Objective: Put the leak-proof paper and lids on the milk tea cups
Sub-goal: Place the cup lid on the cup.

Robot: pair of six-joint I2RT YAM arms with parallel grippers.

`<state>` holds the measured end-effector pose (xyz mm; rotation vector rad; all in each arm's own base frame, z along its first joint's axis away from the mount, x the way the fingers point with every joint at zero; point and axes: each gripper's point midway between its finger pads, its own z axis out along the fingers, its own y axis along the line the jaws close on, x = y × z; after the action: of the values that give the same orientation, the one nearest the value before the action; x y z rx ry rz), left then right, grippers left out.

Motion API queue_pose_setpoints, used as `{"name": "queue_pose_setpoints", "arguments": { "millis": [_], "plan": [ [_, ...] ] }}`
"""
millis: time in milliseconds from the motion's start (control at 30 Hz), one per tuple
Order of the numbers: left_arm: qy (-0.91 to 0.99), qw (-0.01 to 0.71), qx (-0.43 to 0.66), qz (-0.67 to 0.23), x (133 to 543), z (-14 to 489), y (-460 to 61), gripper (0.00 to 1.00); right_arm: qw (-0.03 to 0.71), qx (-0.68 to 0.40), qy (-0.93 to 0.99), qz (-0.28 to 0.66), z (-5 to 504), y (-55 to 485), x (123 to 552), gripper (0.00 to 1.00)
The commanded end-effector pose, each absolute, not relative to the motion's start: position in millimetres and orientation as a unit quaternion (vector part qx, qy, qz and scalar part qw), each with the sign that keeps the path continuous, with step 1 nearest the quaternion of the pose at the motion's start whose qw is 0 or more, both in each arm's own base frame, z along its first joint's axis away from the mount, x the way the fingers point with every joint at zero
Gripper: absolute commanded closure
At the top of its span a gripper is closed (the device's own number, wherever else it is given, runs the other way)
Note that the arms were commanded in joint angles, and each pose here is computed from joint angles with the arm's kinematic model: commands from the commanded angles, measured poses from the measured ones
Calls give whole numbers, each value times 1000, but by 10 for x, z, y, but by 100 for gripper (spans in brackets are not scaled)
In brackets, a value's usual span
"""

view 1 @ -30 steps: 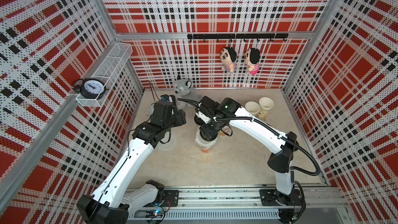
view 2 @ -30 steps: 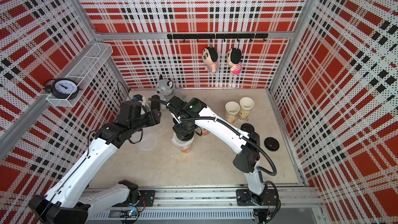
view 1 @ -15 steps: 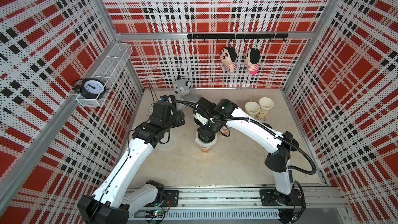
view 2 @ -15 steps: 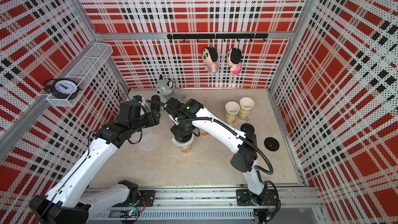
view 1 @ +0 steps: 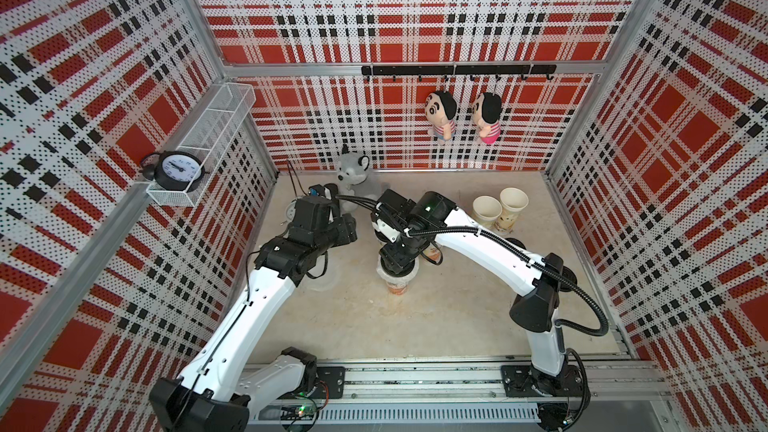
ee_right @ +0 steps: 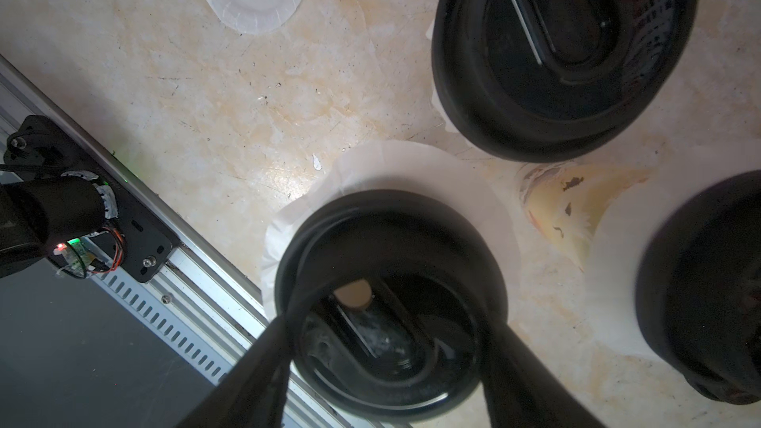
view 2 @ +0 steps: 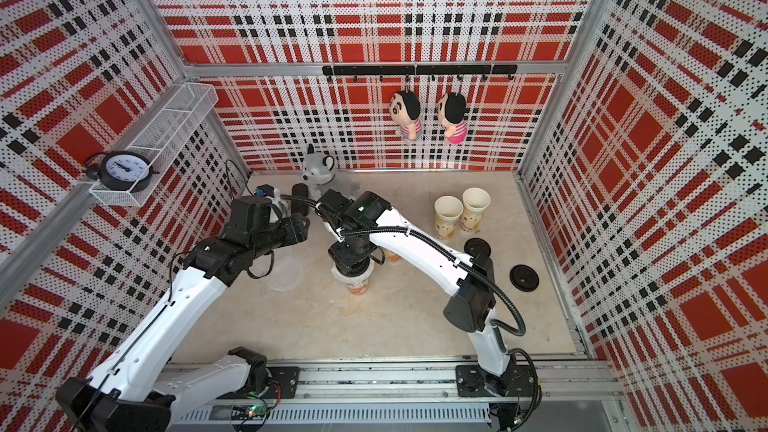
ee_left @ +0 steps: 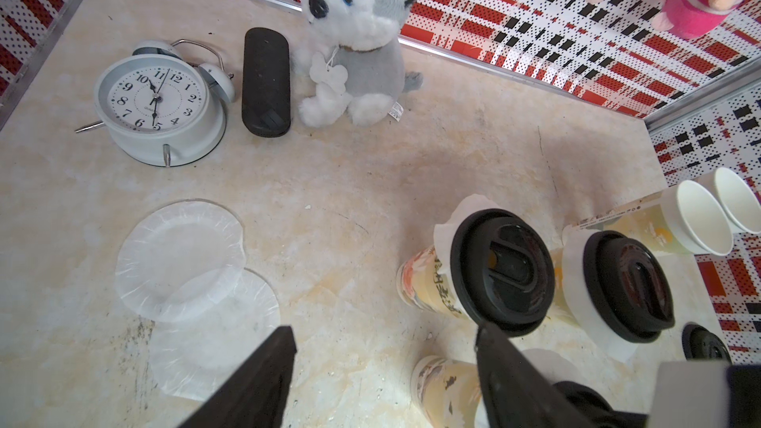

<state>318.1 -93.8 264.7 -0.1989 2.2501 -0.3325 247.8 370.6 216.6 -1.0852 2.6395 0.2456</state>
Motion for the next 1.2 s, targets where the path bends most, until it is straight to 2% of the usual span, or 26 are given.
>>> {"name": "queue_pose_setpoints", "arguments": {
  "millis": [0,500,1167],
  "plan": [
    [894,420,-77,-132,3151,2654,-907,27,120,-386,912,76,2072,3705,2407,33],
    [894,420,-77,-132,3128,2640,-890,27,109,-389,912,70,1971,3719,2399,30],
    [894,422,-79,-132,3108,2644,-861,27,118,-385,913,72,2007,3772,2444,16]
  ]
}}
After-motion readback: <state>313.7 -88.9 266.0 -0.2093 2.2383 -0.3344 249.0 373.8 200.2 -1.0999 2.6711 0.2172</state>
